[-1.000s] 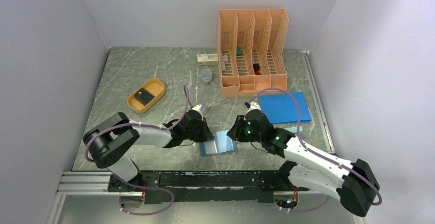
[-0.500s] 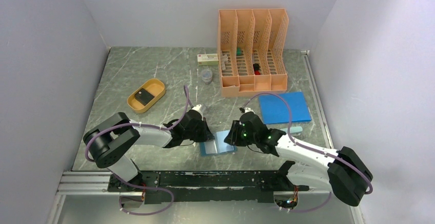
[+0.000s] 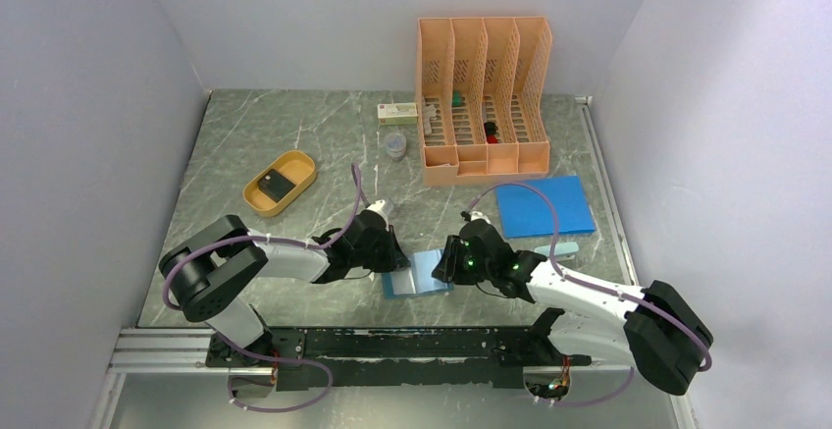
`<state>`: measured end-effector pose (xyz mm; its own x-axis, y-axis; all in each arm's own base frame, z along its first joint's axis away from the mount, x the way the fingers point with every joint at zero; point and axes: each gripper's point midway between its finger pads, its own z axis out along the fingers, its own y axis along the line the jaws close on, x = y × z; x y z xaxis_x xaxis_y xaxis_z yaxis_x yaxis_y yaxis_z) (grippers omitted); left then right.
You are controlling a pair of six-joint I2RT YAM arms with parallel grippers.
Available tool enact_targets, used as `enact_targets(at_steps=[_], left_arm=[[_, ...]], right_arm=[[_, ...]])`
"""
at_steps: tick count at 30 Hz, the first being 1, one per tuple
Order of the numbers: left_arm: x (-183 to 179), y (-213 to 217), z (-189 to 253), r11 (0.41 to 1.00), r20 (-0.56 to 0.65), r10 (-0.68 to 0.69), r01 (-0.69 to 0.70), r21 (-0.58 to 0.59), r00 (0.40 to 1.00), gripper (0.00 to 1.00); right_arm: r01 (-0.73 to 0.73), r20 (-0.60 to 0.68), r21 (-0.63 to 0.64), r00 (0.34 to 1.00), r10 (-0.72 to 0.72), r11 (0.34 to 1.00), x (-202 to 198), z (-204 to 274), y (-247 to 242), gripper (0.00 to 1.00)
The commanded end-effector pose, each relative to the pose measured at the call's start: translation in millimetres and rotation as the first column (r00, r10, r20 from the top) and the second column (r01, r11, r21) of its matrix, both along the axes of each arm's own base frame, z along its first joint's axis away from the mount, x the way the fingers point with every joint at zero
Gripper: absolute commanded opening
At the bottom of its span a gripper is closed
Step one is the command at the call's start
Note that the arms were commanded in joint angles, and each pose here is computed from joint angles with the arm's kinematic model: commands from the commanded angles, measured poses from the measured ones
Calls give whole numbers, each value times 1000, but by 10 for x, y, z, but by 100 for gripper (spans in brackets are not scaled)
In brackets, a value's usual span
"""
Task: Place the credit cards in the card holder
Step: Open the card holder at the center of the board.
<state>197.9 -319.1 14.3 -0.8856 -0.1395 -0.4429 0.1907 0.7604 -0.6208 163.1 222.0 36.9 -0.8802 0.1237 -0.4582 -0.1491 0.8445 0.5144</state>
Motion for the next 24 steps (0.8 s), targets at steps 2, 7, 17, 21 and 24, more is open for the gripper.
enact_targets(at_steps=[2, 7, 17, 21, 24], left_arm=[[-207, 437, -510, 977, -76, 20, -4, 212, 997, 5], [-203, 434, -517, 977, -77, 22, -5, 212, 997, 5], [-199, 424, -492, 978, -75, 22, -6, 207, 997, 5], [-195, 419, -471, 979, -72, 22, -7, 204, 997, 5], [-195, 425, -456, 979, -72, 23, -8, 203, 997, 5]], right_arm=[[0, 5, 26, 1000, 0, 1000, 13, 1, 28, 38], [-24, -5, 51, 1000, 24, 998, -15, 0, 84, 35], [-82, 11, 149, 997, 81, 985, -49, 126, 256, 32], [-96, 6, 181, 995, 96, 979, -55, 143, 326, 32], [-103, 9, 202, 995, 104, 974, -45, 173, 374, 32]])
